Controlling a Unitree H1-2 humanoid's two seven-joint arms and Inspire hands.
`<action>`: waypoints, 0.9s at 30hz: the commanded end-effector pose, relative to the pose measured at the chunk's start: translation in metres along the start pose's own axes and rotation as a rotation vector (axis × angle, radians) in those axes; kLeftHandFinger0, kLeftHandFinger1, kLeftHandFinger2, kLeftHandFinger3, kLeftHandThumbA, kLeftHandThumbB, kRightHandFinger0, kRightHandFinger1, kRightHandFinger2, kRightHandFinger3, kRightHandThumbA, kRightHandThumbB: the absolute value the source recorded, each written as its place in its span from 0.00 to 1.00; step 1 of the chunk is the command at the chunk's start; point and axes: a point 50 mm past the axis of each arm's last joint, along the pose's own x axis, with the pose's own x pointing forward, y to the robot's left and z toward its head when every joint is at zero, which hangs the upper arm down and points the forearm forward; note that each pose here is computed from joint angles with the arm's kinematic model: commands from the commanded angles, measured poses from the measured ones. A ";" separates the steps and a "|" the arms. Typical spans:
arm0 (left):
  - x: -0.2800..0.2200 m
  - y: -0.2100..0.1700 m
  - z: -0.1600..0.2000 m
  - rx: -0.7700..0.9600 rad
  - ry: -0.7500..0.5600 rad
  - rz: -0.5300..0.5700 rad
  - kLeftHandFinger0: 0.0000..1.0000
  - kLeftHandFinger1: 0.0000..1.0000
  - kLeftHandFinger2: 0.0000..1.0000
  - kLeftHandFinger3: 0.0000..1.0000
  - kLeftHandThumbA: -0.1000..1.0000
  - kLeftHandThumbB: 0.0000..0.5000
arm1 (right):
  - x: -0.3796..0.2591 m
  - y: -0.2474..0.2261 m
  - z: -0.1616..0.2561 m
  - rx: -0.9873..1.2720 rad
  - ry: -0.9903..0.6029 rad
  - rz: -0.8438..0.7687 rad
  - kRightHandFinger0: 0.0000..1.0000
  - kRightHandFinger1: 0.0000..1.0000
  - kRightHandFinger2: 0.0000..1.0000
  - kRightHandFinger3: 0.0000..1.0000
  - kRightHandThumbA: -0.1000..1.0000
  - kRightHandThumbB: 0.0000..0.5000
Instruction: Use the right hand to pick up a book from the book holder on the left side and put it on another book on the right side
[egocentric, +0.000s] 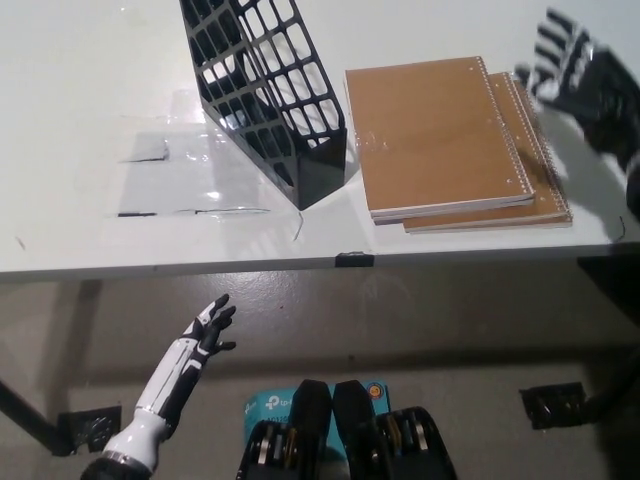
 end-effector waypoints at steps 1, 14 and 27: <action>0.052 0.032 0.052 0.042 -0.192 0.033 0.89 1.00 1.00 1.00 1.00 0.35 | -0.151 0.103 0.162 -0.341 -0.848 0.311 1.00 1.00 1.00 1.00 0.79 0.53; 0.061 0.039 0.059 0.073 -0.209 0.032 0.92 1.00 1.00 1.00 1.00 0.34 | -0.177 0.119 0.075 -0.258 -0.836 0.132 1.00 1.00 1.00 1.00 0.96 0.48; 0.018 0.025 0.030 0.057 -0.128 0.015 0.91 1.00 1.00 1.00 1.00 0.34 | -0.137 0.105 -0.104 -0.313 -0.285 -0.027 0.98 1.00 1.00 1.00 0.84 0.43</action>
